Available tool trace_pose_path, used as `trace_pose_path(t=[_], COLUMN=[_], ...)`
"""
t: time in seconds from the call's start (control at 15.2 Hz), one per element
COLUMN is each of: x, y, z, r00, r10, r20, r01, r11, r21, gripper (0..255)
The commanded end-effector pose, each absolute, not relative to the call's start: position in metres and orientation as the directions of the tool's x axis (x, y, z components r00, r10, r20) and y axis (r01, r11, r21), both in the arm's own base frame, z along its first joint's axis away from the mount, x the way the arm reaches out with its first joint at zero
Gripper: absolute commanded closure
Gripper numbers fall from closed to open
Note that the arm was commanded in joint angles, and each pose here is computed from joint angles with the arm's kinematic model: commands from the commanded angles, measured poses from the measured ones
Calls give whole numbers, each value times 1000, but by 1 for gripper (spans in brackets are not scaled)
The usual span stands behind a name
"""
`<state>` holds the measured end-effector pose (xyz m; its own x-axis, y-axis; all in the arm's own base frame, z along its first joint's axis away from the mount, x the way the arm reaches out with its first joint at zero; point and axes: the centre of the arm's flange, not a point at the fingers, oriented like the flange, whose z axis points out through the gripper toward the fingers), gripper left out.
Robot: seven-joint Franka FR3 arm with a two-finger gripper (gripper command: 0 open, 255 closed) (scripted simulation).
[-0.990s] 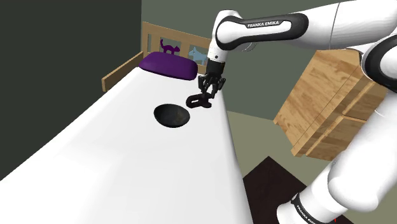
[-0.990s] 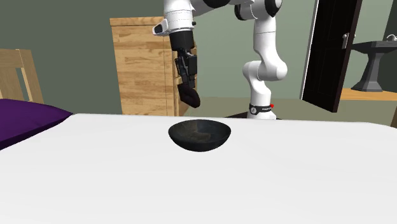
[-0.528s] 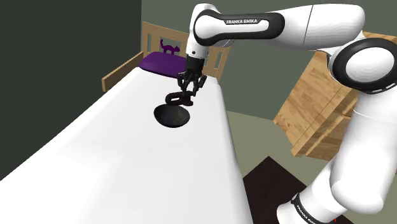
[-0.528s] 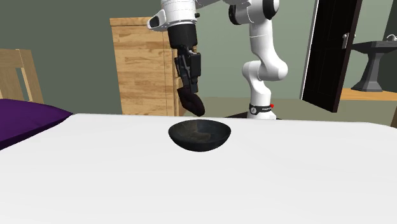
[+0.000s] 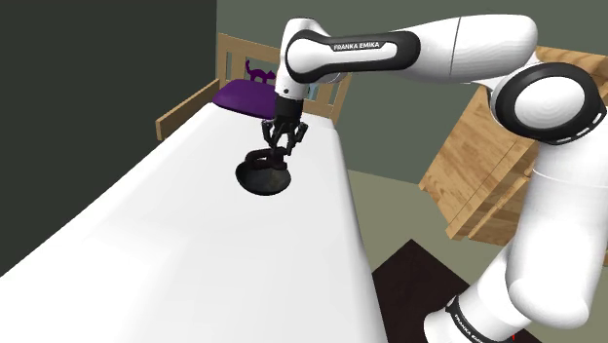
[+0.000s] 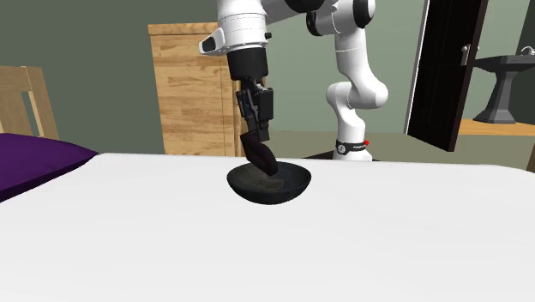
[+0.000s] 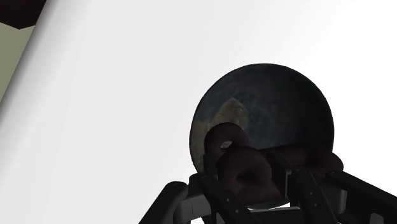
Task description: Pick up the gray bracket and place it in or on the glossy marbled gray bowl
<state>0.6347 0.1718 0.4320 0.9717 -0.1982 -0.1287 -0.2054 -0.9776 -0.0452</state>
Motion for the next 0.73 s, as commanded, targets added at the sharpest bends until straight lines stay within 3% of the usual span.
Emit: trace_pose_path(t=[0.0, 0.66], x=[635, 635], y=[172, 172], z=[422, 388], r00=[972, 972], r10=[-198, -198], r20=[-128, -128], r01=[-205, -205], r11=[-978, -978], r21=[-46, -46], gripper=[255, 255])
